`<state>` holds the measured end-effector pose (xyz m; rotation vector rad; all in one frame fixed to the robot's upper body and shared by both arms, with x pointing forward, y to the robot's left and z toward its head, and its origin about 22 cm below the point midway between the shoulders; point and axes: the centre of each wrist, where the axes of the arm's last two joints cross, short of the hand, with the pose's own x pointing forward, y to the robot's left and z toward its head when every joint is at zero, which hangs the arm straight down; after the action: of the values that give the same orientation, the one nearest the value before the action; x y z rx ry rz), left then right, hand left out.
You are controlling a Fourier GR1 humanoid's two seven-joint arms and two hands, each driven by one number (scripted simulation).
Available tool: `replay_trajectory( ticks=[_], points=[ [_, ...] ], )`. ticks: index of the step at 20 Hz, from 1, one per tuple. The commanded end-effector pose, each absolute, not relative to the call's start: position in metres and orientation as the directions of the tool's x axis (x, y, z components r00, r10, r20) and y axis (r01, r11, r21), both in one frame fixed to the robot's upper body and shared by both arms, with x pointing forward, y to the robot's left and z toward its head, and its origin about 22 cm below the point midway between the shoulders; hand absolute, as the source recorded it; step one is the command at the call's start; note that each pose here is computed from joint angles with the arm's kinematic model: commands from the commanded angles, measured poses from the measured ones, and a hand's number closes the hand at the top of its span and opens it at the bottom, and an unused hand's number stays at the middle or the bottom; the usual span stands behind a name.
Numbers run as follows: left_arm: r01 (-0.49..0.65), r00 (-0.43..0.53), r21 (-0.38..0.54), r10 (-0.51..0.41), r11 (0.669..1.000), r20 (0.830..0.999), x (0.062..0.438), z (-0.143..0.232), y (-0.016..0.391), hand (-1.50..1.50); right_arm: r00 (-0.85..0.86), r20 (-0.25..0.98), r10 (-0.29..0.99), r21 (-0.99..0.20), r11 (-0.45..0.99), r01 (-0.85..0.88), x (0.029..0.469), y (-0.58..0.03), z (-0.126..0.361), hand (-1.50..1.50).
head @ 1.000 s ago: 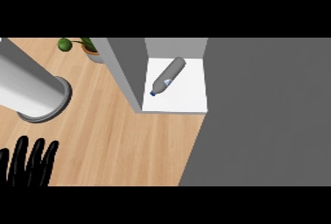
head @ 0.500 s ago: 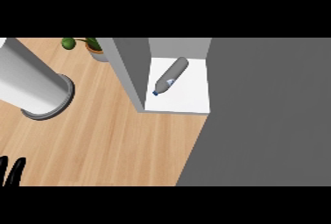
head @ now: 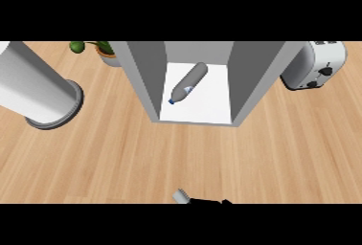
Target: Pick up the bottled water, place it into the cabinet and close the cabinet
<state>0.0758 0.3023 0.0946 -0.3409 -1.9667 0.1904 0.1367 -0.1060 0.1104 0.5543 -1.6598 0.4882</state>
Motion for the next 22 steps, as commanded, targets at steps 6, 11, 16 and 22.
replay_trajectory(
  ticks=[6,11,16,22],
  points=[
    [0.143,-0.404,-0.304,0.336,0.942,0.851,0.056,0.101,0.343,-1.50,-0.095,0.983,-0.157,0.060,0.764,-0.642,0.194,-0.062,0.146,1.50],
    [0.137,-0.395,-0.319,0.347,0.938,0.851,0.043,0.106,0.353,-1.50,-0.071,0.972,-0.226,0.132,0.766,-0.629,0.249,-0.083,0.162,1.50],
    [0.144,-0.394,-0.314,0.345,0.938,0.852,0.030,0.114,0.359,-1.50,-0.024,0.962,-0.273,0.201,0.762,-0.616,0.287,-0.085,0.166,1.50],
    [0.130,-0.418,-0.324,0.348,0.937,0.839,0.033,0.109,0.381,-1.50,-0.020,0.967,-0.254,0.189,0.770,-0.609,0.340,-0.105,0.175,1.50]
  ],
)
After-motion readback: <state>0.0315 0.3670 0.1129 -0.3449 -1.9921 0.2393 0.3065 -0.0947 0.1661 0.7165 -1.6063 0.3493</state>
